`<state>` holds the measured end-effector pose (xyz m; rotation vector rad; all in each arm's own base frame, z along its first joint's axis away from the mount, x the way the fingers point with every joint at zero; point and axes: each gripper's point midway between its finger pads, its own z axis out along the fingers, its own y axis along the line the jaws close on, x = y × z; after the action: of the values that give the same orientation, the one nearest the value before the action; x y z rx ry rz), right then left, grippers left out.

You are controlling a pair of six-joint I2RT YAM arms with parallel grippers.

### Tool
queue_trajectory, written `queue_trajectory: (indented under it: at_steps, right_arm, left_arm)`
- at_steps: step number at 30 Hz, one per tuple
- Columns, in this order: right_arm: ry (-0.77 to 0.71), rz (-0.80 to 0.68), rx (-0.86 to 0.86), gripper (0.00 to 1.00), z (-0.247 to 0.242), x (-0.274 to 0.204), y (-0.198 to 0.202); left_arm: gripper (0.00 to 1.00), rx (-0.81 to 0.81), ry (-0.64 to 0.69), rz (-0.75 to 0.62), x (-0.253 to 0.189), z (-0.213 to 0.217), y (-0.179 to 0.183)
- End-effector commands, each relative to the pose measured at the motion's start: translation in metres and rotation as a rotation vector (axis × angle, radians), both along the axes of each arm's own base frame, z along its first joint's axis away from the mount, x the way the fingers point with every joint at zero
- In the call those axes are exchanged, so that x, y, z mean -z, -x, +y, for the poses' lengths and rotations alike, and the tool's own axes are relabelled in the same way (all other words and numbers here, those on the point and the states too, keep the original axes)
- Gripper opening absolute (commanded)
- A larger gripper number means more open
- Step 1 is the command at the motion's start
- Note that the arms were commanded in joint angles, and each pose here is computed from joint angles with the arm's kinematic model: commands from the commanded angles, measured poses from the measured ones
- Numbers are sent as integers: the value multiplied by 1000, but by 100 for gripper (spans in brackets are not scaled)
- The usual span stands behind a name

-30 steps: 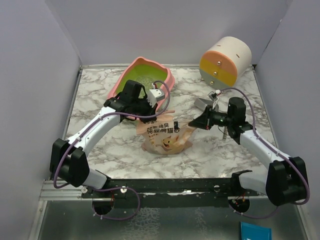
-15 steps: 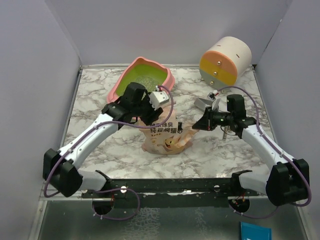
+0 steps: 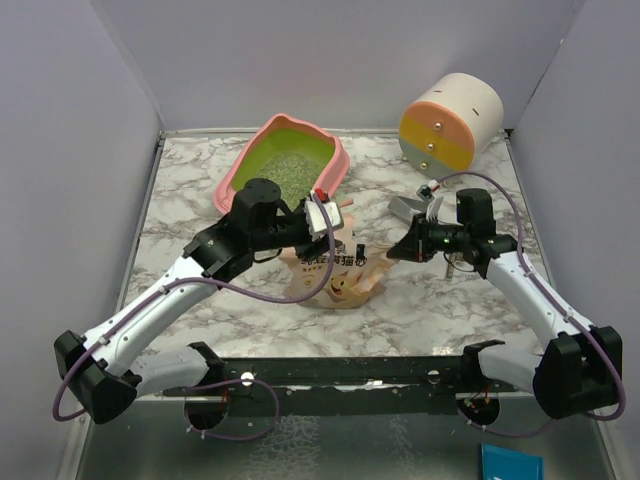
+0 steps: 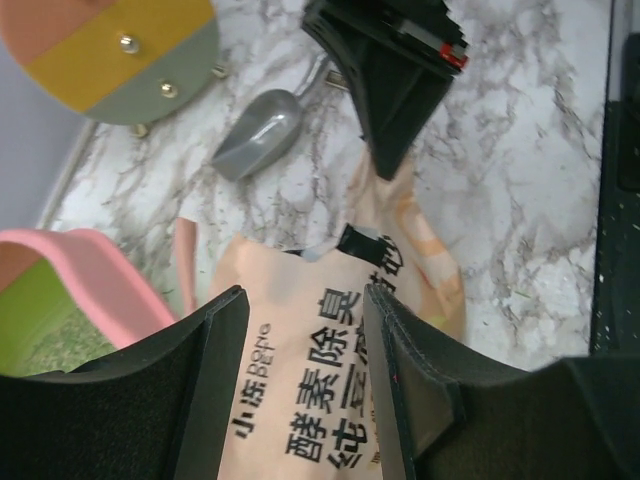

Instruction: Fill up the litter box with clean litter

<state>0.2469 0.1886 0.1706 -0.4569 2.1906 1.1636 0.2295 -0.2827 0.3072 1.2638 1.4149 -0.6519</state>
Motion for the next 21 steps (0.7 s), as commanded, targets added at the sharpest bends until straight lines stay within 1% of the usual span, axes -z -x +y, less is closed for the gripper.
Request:
queue_trajectory:
  at_steps: [1, 5, 11, 17, 21]
  right_arm:
    - [15, -55, 30, 1, -5, -15, -9]
    - [14, -62, 29, 1, -5, -17, -9]
    - [3, -64, 19, 1, -4, -19, -5]
    - [0, -75, 9, 1, -4, -22, 0]
    - [-4, -80, 5, 1, -4, -25, 2]
  left_arm:
    - [54, 74, -124, 0, 36, -12, 15]
    - [60, 109, -225, 8, 62, -19, 26]
    - [63, 102, -357, -47, 97, -22, 22]
    - [63, 44, -371, -163, 111, -25, -1]
    - [63, 3, -352, -237, 108, -27, -13]
